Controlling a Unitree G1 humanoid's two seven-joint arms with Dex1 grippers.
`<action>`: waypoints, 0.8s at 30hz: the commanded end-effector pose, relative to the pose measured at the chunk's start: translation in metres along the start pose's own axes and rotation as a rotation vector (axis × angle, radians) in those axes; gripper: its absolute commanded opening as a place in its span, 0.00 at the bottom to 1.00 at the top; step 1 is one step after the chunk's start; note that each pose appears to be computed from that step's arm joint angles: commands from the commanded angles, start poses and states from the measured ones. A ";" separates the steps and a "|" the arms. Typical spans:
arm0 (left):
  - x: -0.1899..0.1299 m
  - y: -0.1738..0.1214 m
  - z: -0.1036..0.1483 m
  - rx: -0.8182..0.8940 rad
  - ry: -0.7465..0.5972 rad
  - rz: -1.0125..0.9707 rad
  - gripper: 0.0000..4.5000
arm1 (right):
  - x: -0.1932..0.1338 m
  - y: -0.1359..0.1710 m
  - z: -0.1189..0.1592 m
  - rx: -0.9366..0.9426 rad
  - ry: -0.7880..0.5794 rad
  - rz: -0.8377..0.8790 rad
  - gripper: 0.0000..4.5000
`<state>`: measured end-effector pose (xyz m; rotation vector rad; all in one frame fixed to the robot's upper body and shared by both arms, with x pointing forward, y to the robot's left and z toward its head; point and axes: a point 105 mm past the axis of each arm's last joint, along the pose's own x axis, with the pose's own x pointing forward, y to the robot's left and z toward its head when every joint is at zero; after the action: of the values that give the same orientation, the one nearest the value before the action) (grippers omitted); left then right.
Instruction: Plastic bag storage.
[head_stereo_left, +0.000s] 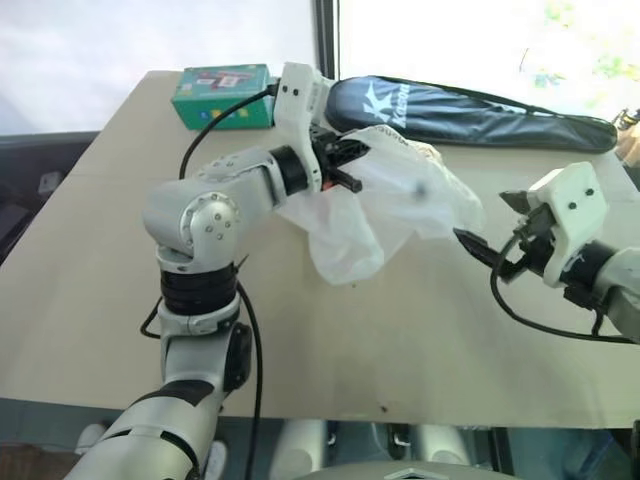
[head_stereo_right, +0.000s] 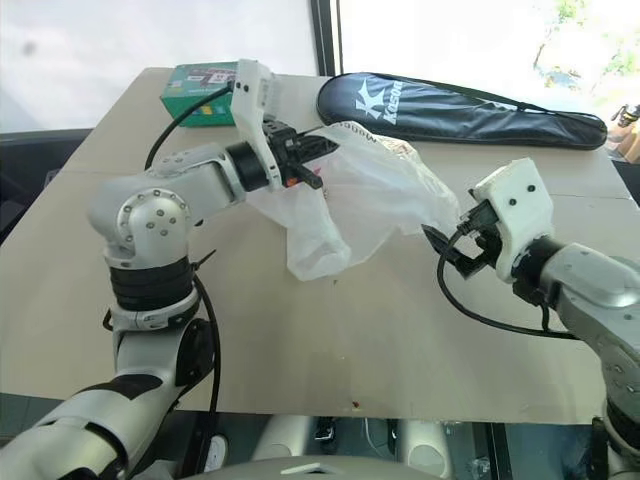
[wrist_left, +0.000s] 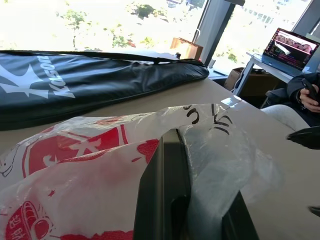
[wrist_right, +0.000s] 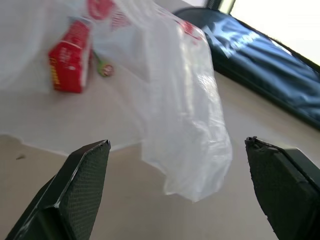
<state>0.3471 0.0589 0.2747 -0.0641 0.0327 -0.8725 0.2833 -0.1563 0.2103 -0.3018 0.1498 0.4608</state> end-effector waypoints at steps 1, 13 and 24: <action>-0.003 -0.006 0.012 0.049 -0.043 -0.025 0.00 | 0.027 -0.016 -0.009 0.050 0.026 -0.112 1.00; -0.067 -0.024 0.030 -0.176 -0.085 -0.392 0.20 | 0.041 -0.030 -0.003 0.143 -0.026 -0.141 0.00; -0.167 -0.057 -0.010 -0.468 0.319 -0.662 0.98 | 0.050 -0.021 0.001 0.160 -0.036 -0.081 0.00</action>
<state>0.2044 0.1547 0.2669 -0.4146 0.5422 -1.4821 0.3383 -0.1549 0.1919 -0.1321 0.1957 0.3687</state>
